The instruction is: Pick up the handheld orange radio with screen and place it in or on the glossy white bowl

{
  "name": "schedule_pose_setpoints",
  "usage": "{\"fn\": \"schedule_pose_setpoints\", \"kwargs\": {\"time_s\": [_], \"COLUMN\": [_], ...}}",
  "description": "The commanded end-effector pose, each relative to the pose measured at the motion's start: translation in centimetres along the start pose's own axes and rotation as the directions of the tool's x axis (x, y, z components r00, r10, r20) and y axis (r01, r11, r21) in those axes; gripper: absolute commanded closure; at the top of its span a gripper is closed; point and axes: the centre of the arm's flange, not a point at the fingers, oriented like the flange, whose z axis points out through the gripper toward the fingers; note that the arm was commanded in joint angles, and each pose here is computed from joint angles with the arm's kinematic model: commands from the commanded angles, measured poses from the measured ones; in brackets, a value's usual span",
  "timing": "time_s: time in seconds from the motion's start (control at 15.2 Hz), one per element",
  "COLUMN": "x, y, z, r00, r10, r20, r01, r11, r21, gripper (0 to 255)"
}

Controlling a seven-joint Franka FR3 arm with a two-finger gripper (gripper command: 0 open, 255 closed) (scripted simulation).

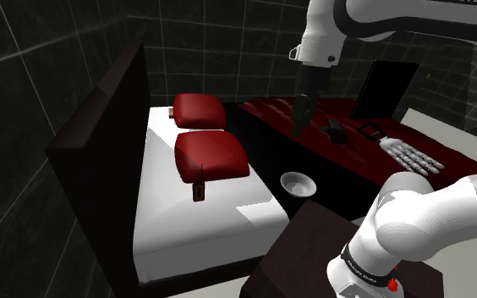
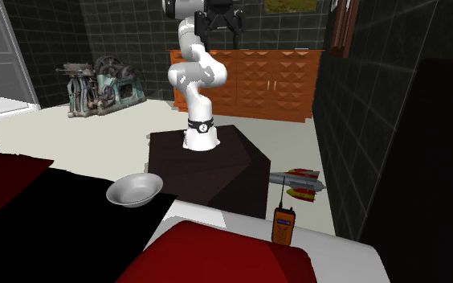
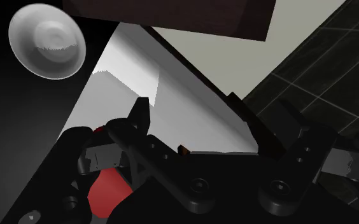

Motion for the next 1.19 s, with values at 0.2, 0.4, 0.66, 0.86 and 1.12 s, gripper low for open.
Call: {"fn": "schedule_pose_setpoints", "kwargs": {"time_s": [0.2,0.4,0.66,0.86,1.12], "x": [3.2,6.5,10.7,13.9,18.1], "y": [-0.1,-0.3,-0.7,-1.1,-1.6], "z": [2.4,4.7,7.9,10.4,13.6], "r00": [0.999,0.997,0.992,0.987,0.977], "r10": [-0.037,-0.074,-0.124,-0.160,-0.208], "r20": [0.005,0.011,0.020,0.028,0.039], "r01": [0.037,0.075,0.125,0.162,0.211], "r11": [0.999,0.996,0.990,0.982,0.970], "r21": [-0.022,-0.043,-0.072,-0.093,-0.120], "gripper": [0,0,0,0,0]}}
